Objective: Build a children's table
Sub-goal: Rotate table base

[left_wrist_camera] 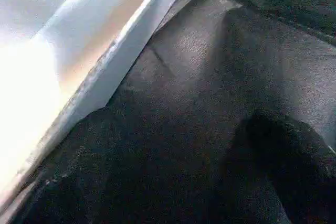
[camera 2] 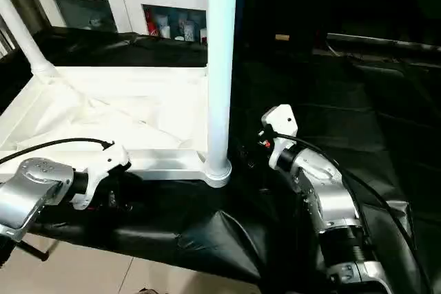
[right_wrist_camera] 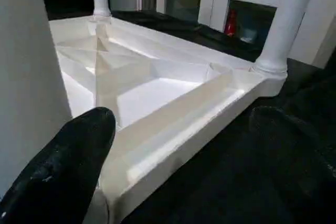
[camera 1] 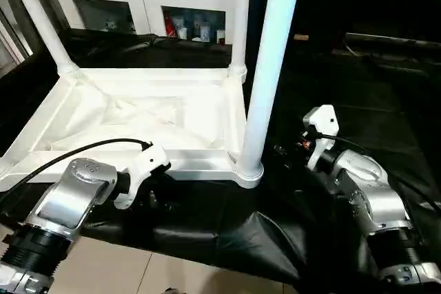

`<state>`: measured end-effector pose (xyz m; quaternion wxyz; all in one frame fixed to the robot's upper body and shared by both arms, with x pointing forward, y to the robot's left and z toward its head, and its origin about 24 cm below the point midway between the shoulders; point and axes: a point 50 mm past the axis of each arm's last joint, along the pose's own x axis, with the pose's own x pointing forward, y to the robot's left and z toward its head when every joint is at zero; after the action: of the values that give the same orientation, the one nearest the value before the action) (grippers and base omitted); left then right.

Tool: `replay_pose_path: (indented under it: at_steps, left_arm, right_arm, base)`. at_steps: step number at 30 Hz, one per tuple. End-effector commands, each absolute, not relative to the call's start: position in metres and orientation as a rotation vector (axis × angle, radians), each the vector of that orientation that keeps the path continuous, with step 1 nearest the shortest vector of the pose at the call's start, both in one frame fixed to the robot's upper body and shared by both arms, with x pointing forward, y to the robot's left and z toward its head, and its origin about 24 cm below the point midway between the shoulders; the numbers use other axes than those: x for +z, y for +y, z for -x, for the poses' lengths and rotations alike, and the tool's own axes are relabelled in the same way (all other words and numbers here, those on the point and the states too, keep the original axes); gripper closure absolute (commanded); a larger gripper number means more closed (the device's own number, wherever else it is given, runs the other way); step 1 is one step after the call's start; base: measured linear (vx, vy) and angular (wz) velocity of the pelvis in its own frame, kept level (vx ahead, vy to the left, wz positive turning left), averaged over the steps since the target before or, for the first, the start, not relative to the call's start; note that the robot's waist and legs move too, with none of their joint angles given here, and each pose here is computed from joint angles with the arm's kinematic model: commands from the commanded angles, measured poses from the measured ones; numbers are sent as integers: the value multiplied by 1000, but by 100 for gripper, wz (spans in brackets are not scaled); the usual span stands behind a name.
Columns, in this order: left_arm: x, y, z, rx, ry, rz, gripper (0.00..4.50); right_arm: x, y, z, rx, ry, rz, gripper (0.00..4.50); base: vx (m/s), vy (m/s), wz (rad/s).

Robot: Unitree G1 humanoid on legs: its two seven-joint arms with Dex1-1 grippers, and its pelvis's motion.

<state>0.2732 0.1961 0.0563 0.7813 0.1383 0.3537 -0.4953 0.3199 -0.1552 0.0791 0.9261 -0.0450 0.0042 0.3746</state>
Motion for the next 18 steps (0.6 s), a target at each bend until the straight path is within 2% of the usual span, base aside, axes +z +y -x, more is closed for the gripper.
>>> replay_pose_path:
  at_steps: [1,6,7,12,14,18]
  left_arm:
    - [62,207,-276,-993,743,-314,9]
    - [66,212,-276,-975,726,-311,9]
    - [69,214,-274,-972,720,-304,9]
    - [71,216,-271,-978,718,-295,9]
    - [73,218,-267,-975,719,-283,9]
    - [74,226,-260,-955,742,-274,9]
  right_arm:
    - [86,-145,-321,840,-18,86,0]
    - [80,-133,-314,946,13,72,0]
    - [75,-130,-315,963,41,111,0]
    - [72,-133,-333,851,58,204,0]
    - [80,-134,-347,772,36,207,0]
    - [90,-131,-359,740,10,181,0]
  base:
    - [0,0,0]
    - [0,0,0]
    - [0,0,0]
    - [0,0,0]
    - [0,0,0]
    - [0,0,0]
